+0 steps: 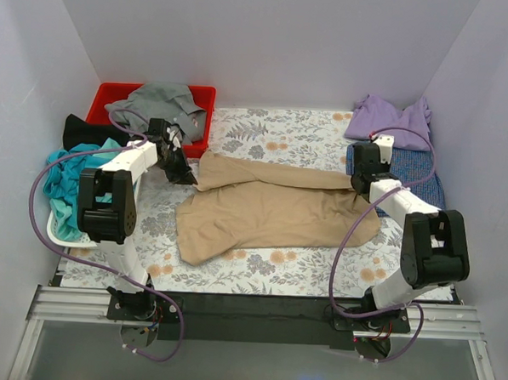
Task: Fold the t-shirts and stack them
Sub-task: Fold the tshirt
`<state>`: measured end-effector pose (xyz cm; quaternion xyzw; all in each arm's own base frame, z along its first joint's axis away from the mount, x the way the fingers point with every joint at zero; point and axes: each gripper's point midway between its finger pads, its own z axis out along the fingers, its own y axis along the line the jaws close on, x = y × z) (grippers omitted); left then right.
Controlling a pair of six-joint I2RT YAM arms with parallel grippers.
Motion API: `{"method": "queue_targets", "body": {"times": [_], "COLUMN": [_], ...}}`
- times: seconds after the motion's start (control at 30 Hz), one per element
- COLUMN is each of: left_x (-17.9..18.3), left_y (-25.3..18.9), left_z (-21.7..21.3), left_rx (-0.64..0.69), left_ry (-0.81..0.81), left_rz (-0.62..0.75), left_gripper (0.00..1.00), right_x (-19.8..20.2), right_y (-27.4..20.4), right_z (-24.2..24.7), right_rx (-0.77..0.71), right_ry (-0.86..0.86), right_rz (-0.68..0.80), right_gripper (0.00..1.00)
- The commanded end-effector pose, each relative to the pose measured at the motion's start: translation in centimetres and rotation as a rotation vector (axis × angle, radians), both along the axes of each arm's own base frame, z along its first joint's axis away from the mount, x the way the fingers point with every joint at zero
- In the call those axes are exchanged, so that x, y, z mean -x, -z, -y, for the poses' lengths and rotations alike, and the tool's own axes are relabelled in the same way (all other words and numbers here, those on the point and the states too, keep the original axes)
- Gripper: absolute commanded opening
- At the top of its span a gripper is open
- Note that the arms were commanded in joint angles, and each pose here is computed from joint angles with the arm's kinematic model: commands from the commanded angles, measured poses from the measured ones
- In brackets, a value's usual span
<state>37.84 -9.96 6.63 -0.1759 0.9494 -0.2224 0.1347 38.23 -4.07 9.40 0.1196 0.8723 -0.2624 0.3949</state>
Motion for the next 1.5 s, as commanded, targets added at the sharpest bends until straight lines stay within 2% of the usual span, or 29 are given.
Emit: {"method": "queue_targets", "body": {"times": [0.0,0.2,0.47,0.5,0.7,0.73,0.9,1.0,1.07,1.17,1.23,1.37,1.47], "left_x": [-0.4,-1.9,-5.5,-5.9,-6.7,-6.7,-6.9,-7.1,-7.1,-7.3,-7.3,-7.0,-6.3], "left_y": [-1.8,-3.2,-5.9,-6.3,-5.7,-5.6,-4.4,-4.0,-3.9,-3.8,-3.9,-5.2,-6.3], "left_z": [0.4,1.9,3.3,3.4,3.8,3.9,4.0,4.2,4.3,4.3,4.5,5.4,6.2], "left_rx": [0.023,0.117,0.205,0.210,0.231,0.236,0.246,0.255,0.261,0.267,0.278,0.348,0.396], "left_ry": [0.011,0.023,0.042,0.045,0.060,0.063,0.066,0.064,0.066,0.063,0.062,0.084,0.110], "left_rz": [0.057,0.106,0.183,0.194,0.183,0.181,0.155,0.145,0.144,0.142,0.143,0.151,0.163], "left_gripper": [0.00,0.00,0.00,0.00,0.00,0.00,0.00,0.00,0.00,0.00,0.00,0.00,0.00], "right_x": [-1.6,-3.9,-7.0,-8.1,-11.3,-12.1,-14.0,-15.7,-17.9,-19.3,-19.4,-18.9,-16.9], "right_y": [-4.4,-8.7,-8.7,-9.8,-8.9,-9.7,-8.6,-8.4,-8.0,-7.3,-6.8,-7.9,-7.9], "right_z": [-1.0,-0.2,1.4,1.4,3.9,4.2,7.1,7.4,6.0,4.0,2.8,-1.9,-2.9], "right_rx": [-0.059,-0.020,0.056,0.053,0.145,0.143,0.225,0.217,0.168,0.110,0.067,-0.093,-0.135], "right_ry": [-0.028,0.014,0.149,0.150,0.195,0.202,0.201,0.125,-0.017,-0.138,-0.187,-0.408,-0.408], "right_rz": [0.167,0.349,0.435,0.479,0.430,0.473,0.403,0.392,0.384,0.368,0.358,0.384,0.353], "right_gripper": [0.01,0.01,0.01,0.01,0.01,0.01,0.01,0.01,0.01,0.01,0.01,0.01,0.01]}}
